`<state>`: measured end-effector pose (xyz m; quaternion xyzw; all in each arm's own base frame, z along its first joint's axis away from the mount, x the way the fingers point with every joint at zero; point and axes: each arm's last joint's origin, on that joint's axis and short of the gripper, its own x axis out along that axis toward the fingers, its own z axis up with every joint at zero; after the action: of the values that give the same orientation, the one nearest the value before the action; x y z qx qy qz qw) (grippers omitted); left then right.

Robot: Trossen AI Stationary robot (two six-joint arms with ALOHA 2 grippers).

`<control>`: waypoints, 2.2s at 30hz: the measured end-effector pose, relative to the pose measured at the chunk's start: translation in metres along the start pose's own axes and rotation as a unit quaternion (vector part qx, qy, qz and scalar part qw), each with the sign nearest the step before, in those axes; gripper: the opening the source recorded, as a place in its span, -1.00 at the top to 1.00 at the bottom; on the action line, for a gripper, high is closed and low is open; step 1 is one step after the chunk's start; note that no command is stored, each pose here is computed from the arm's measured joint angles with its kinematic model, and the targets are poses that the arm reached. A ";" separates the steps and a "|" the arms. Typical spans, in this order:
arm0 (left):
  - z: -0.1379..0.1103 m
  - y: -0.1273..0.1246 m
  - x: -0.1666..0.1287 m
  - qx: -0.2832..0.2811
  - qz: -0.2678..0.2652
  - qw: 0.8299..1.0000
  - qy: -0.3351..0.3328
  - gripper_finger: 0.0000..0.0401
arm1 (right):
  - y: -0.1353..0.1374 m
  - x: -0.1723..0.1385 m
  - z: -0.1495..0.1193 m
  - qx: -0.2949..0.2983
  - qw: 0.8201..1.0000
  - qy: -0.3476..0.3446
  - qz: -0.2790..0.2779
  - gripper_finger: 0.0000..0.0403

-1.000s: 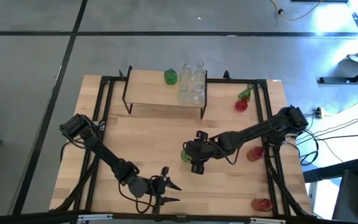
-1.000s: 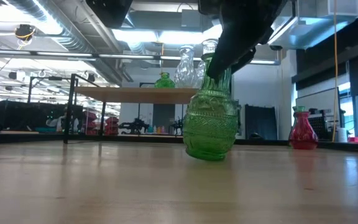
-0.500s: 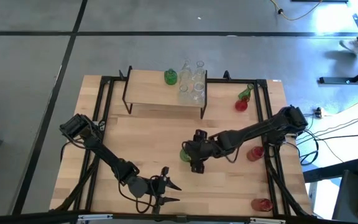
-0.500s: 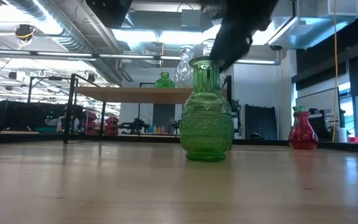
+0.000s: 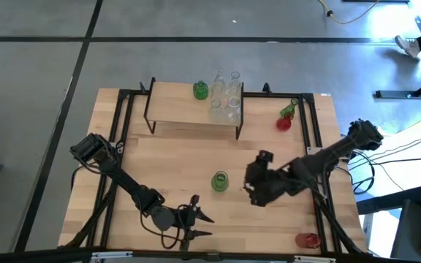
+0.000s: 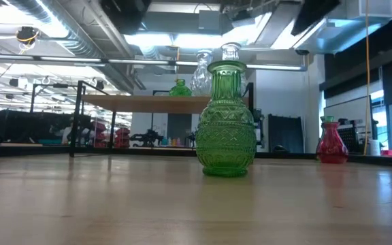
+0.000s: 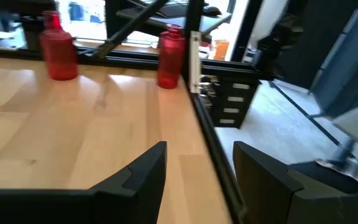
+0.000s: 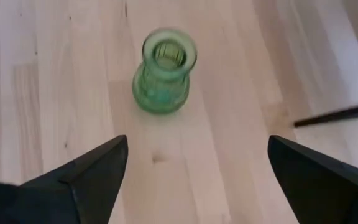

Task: Sort vases onto shelf
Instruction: Put the bottom green vase aligned with the other green vase on the shelf

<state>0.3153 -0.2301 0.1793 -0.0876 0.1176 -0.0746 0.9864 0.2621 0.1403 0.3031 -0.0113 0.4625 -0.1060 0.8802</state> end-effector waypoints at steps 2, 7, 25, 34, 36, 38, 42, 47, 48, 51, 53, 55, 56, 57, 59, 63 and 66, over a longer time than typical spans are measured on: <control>0.002 0.006 0.003 -0.005 0.009 1.000 -0.002 0.09 | 0.003 -0.001 -0.012 -0.002 1.000 -0.004 -0.003 -0.84; 0.007 0.023 0.009 -0.019 0.030 0.999 -0.001 -0.10 | 0.010 0.007 -0.040 -0.021 0.999 -0.009 0.023 -0.84; 0.032 0.062 0.010 0.003 0.040 0.998 0.041 -0.81 | -0.024 0.039 -0.072 -0.050 0.990 -0.127 0.047 -0.84; 0.098 0.110 -0.034 0.072 0.141 0.986 0.045 -0.79 | -0.026 0.039 -0.068 -0.070 0.985 -0.159 -0.009 -0.84; 0.104 0.121 -0.035 0.082 0.156 0.984 0.038 -0.79 | -0.025 0.039 -0.067 -0.069 0.984 -0.162 -0.008 -0.84; 0.106 0.130 -0.034 0.095 0.170 0.980 0.039 -0.79 | -0.025 0.039 -0.068 -0.066 0.985 -0.161 -0.002 -0.84; 0.112 0.154 -0.031 0.097 0.174 0.980 0.031 -0.79 | -0.022 0.039 -0.068 -0.047 0.987 -0.150 0.035 -0.84; 0.091 0.157 -0.023 0.076 0.098 0.986 0.110 -0.79 | -0.022 0.039 -0.067 -0.004 0.987 -0.152 0.050 -0.84; 0.087 0.156 -0.021 0.076 0.087 0.986 0.121 -0.79 | -0.021 0.039 -0.066 -0.002 0.986 -0.156 0.051 -0.84; 0.075 0.153 -0.014 0.086 0.094 0.982 0.141 -0.79 | -0.021 0.038 -0.063 -0.004 0.983 -0.178 0.037 -0.84; 0.073 0.152 -0.012 0.106 0.110 0.978 0.139 -0.79 | -0.021 0.039 -0.061 -0.001 0.981 -0.194 0.013 -0.84; 0.073 0.152 -0.013 0.114 0.118 0.977 0.137 -0.79 | -0.021 0.039 -0.060 -0.002 0.981 -0.196 0.009 -0.84; 0.074 0.151 -0.013 0.111 0.116 0.978 0.137 -0.79 | -0.021 0.038 -0.060 -0.002 0.980 -0.197 0.009 -0.84; 0.073 0.151 -0.013 0.103 0.109 0.979 0.141 -0.79 | -0.021 0.038 -0.060 -0.002 0.980 -0.197 0.010 -0.84; 0.067 0.151 -0.010 0.089 0.097 0.979 0.155 -0.79 | -0.021 0.039 -0.060 -0.005 0.981 -0.193 0.018 -0.84; 0.044 0.150 -0.004 0.072 0.098 0.973 0.196 -0.79 | -0.020 0.039 -0.061 -0.011 0.982 -0.188 0.028 -0.84; 0.037 0.150 0.002 0.066 0.092 0.977 0.182 -0.79 | -0.020 0.039 -0.061 -0.013 0.982 -0.189 0.027 -0.84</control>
<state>0.3455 -0.0791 0.1860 0.0035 0.2977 -0.0063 0.9546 0.2301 0.1176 0.2393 -0.0299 0.2893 -0.0726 0.9540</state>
